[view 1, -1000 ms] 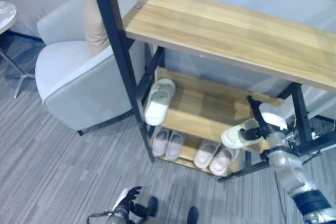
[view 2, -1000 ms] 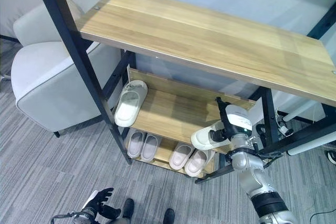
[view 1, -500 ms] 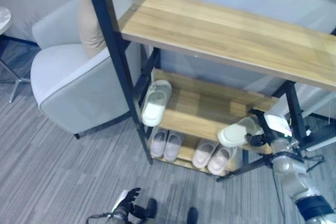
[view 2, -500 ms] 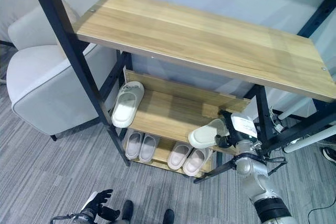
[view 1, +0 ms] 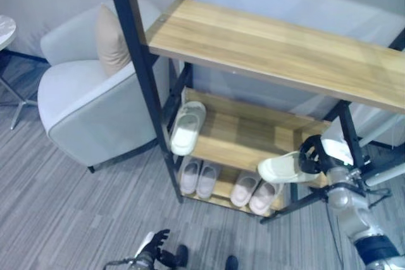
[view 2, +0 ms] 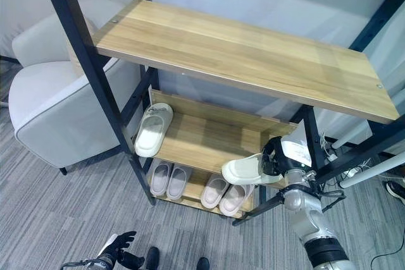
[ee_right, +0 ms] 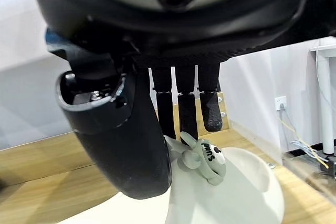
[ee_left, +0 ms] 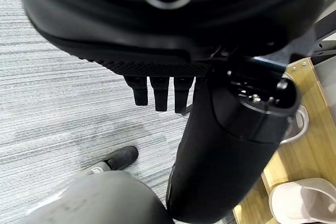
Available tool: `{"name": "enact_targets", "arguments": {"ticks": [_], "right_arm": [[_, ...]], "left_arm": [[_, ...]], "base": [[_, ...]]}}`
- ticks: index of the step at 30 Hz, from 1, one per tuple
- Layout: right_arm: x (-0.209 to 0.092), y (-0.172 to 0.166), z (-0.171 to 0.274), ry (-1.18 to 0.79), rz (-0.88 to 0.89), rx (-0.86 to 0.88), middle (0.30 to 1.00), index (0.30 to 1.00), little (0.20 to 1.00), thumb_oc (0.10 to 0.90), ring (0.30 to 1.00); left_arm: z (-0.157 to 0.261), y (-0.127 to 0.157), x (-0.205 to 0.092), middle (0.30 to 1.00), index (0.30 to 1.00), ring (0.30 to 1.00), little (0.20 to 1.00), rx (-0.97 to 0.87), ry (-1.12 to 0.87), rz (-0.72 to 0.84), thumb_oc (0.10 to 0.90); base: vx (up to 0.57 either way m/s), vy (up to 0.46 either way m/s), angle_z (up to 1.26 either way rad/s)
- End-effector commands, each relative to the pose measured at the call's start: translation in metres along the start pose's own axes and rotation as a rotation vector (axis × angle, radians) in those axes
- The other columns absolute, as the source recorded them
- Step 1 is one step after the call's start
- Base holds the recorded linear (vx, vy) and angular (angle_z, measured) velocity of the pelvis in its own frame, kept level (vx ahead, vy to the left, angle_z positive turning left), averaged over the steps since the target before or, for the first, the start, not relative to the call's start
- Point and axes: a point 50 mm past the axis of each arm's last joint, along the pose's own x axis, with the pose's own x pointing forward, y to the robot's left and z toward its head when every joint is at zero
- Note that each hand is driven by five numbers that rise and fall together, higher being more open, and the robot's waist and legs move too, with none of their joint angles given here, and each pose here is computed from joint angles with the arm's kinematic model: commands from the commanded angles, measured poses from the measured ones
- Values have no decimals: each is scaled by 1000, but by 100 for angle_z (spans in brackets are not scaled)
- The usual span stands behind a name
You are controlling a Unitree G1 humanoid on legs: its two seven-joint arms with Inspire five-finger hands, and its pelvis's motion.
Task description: Arrange the slippers neatly on the shoe rack.
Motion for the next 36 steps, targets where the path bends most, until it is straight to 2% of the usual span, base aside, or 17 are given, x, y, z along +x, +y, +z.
{"name": "enact_targets", "arguments": {"ticks": [1,2,3,4,5,26,36], "right_arm": [[23,-39,31,-140,-154,14,300,300,300,400,300],[24,-39,33,-146,-150,12,526,526,526,551,526],[24,-38,33,-147,-145,10,684,684,684,656,684],[24,-38,34,-148,-144,9,684,684,684,656,684],[24,-38,33,-144,-145,10,900,900,900,800,900],[-3,-20,8,-12,-141,0,900,900,900,800,900],[-3,-32,27,-118,-212,61,900,900,900,800,900]], "left_arm": [[13,-16,4,900,900,900,900,20,-36,-34,800],[12,-16,4,900,900,900,900,19,-33,-34,800],[12,-16,4,900,900,900,900,20,-32,-33,800],[11,-15,4,900,900,900,900,20,-29,-31,800],[11,-15,4,900,900,900,900,18,-25,-29,800],[8,-20,3,900,900,900,900,10,2,-28,800],[5,-20,2,900,900,900,900,11,5,-17,800]], "base": [[0,0,0],[0,0,0],[0,0,0],[0,0,0],[0,0,0],[3,3,0],[-1,5,-1]]}}
